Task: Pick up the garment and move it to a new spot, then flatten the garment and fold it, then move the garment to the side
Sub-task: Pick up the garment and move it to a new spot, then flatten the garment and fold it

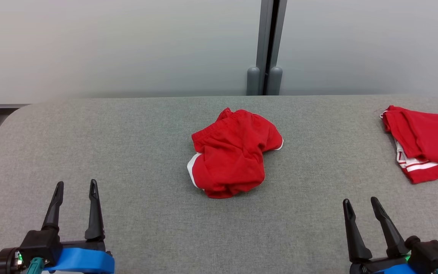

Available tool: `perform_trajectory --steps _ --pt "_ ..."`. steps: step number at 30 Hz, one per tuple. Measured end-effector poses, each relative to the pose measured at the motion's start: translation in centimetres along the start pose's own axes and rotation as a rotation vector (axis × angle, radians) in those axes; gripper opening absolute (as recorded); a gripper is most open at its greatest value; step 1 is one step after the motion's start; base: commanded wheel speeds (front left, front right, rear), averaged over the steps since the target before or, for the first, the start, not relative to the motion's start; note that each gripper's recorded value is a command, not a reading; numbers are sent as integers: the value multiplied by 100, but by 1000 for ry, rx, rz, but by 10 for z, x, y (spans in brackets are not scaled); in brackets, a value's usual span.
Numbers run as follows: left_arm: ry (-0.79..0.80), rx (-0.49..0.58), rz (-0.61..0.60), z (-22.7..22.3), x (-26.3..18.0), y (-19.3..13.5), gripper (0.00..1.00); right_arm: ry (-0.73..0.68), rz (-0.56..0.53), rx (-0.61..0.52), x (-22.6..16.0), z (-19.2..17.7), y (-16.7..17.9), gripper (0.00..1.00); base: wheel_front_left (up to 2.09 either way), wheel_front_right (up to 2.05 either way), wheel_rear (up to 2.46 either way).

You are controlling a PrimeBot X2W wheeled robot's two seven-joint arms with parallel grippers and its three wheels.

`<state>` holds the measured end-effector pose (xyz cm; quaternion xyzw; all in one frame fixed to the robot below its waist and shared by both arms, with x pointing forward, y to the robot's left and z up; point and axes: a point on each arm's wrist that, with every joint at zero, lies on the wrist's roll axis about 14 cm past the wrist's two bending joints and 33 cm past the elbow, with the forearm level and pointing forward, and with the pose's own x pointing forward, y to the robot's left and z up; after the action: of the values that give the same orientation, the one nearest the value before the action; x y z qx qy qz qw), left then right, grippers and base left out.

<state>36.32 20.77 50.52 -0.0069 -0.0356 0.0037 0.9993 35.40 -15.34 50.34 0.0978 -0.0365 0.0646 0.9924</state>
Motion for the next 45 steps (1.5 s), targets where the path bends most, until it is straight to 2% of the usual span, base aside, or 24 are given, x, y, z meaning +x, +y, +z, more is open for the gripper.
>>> perform_trajectory --steps 34,39,45 --pt "18 8 11 -7 0 5 100 25 -5 -6 1 -8 -3 100 0 0 0" --pt "22 1 15 -8 5 4 100 -31 58 -45 40 9 12 100 0 0 0" --pt "23 -13 14 -10 13 1 100 -88 175 -142 111 40 34 100 0 0 0"
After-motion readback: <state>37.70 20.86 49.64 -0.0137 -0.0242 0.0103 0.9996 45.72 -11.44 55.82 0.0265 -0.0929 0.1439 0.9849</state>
